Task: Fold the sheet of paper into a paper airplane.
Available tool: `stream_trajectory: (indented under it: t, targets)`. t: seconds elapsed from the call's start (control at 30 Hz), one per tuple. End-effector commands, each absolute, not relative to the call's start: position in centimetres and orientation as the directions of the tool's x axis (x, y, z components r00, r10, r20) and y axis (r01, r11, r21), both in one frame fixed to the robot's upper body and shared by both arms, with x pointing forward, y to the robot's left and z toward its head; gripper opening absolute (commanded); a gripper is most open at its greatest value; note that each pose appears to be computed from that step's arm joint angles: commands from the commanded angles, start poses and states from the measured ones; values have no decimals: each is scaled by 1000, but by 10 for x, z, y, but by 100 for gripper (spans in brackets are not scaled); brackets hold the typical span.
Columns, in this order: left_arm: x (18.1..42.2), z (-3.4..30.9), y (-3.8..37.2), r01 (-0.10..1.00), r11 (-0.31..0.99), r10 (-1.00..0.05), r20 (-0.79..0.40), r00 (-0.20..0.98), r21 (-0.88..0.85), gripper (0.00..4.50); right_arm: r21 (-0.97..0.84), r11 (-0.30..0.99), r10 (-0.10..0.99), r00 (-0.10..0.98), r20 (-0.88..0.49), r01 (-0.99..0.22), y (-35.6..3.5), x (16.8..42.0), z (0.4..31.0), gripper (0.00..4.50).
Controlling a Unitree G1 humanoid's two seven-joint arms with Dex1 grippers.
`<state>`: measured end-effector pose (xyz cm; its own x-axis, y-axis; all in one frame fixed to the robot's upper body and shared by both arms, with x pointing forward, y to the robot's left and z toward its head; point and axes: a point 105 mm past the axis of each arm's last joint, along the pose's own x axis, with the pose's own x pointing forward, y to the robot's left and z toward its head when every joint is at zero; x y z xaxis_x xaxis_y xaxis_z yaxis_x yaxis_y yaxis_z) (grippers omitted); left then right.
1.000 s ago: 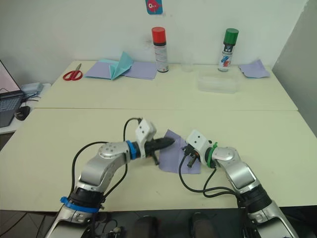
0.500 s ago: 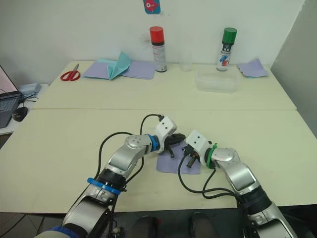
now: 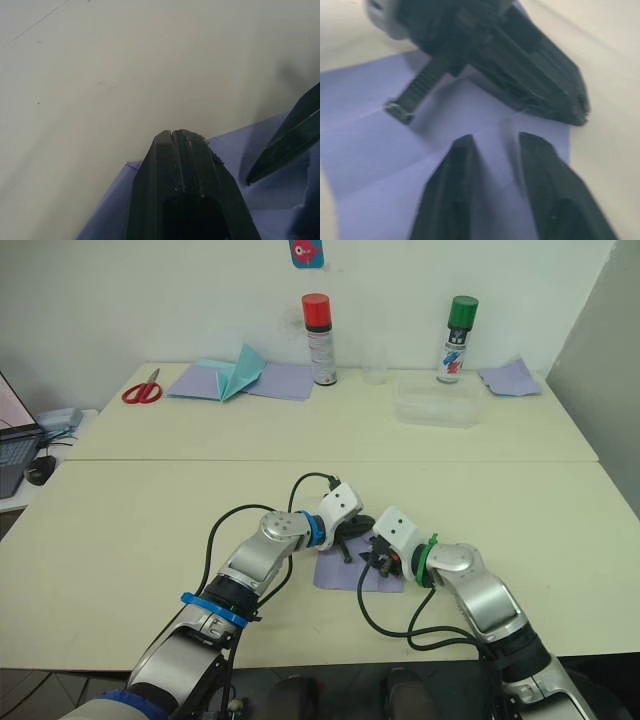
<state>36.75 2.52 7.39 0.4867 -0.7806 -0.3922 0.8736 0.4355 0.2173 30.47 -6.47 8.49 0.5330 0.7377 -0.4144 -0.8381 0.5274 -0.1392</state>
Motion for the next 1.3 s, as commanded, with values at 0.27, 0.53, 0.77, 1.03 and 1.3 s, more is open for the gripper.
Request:
stream_trajectory:
  t: [0.27, 0.53, 0.77, 1.03, 1.3]
  targets:
    - [363, 50, 33, 882, 425, -754, -458, 470, 205, 0, -107, 665, 703, 668, -243, -739, -86, 328, 138, 126]
    - [360, 50, 30, 893, 399, -765, -461, 450, 210, 0, -104, 699, 651, 689, -318, -708, -84, 337, 102, 5]
    - [364, 53, 32, 897, 378, -764, -469, 442, 229, 0, -78, 693, 631, 656, -414, -716, -85, 324, 73, 5]
    - [360, 48, 31, 907, 357, -768, -482, 422, 225, 0, -72, 727, 588, 673, -448, -683, -111, 313, 69, 5]
    - [359, 48, 29, 910, 350, -774, -479, 415, 223, 0, -80, 702, 602, 651, -462, -707, -123, 294, 83, 5]
